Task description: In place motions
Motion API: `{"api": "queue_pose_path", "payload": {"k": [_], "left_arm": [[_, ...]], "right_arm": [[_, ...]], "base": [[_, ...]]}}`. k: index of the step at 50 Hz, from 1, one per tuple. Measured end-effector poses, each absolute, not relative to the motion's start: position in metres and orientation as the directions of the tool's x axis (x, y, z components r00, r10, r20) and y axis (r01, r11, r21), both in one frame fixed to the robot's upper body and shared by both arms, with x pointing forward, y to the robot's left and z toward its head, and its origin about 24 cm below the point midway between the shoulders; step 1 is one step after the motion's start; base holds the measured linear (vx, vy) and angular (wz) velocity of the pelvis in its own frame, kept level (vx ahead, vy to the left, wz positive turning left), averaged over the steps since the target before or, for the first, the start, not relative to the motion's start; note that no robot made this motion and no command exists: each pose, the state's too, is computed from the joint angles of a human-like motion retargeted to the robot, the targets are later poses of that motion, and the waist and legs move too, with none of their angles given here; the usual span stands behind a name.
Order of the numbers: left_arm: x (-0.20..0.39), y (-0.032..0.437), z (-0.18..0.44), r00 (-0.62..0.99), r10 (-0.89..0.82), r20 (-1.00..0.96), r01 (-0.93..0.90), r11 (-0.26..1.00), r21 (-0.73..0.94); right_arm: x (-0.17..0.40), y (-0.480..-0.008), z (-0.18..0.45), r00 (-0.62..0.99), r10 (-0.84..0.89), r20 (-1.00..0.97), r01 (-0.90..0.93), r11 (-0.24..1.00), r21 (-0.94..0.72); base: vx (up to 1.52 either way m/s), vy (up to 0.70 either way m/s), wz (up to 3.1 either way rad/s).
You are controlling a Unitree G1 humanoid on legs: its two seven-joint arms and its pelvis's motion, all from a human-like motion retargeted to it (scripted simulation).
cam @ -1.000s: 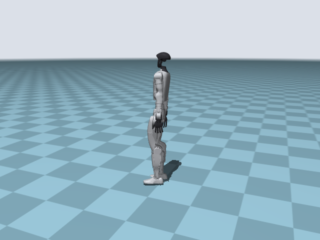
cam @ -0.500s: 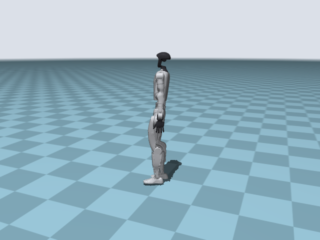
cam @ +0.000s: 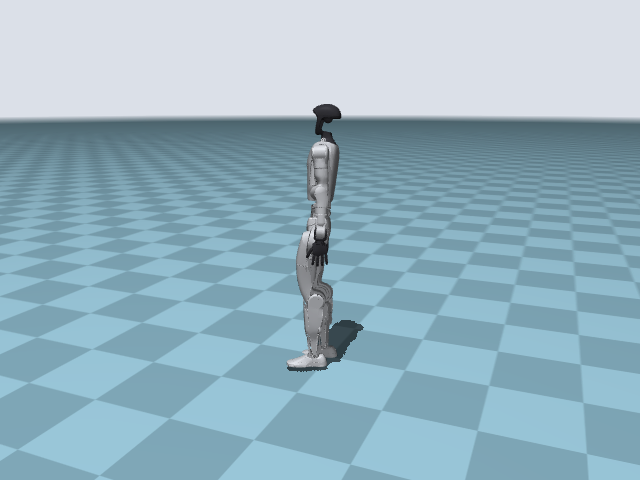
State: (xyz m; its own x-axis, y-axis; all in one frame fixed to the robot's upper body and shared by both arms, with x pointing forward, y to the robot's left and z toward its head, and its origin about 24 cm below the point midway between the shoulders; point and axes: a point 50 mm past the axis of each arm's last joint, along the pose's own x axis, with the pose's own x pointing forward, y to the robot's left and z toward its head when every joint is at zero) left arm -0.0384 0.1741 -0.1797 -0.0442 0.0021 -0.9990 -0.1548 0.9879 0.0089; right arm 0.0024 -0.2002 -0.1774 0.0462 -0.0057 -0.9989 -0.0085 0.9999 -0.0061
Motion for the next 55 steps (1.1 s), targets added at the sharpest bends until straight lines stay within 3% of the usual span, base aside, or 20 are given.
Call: {"api": "queue_pose_path", "payload": {"k": [55], "left_arm": [[-0.0389,0.1713,-0.1798,-0.046,-0.003,-0.999,-0.166,0.986,0.005]], "right_arm": [[0.0018,-0.2029,-0.1769,0.037,-0.007,-0.999,-0.032,0.999,-0.008]], "base": [[0.0,0.0,0.0]]}}
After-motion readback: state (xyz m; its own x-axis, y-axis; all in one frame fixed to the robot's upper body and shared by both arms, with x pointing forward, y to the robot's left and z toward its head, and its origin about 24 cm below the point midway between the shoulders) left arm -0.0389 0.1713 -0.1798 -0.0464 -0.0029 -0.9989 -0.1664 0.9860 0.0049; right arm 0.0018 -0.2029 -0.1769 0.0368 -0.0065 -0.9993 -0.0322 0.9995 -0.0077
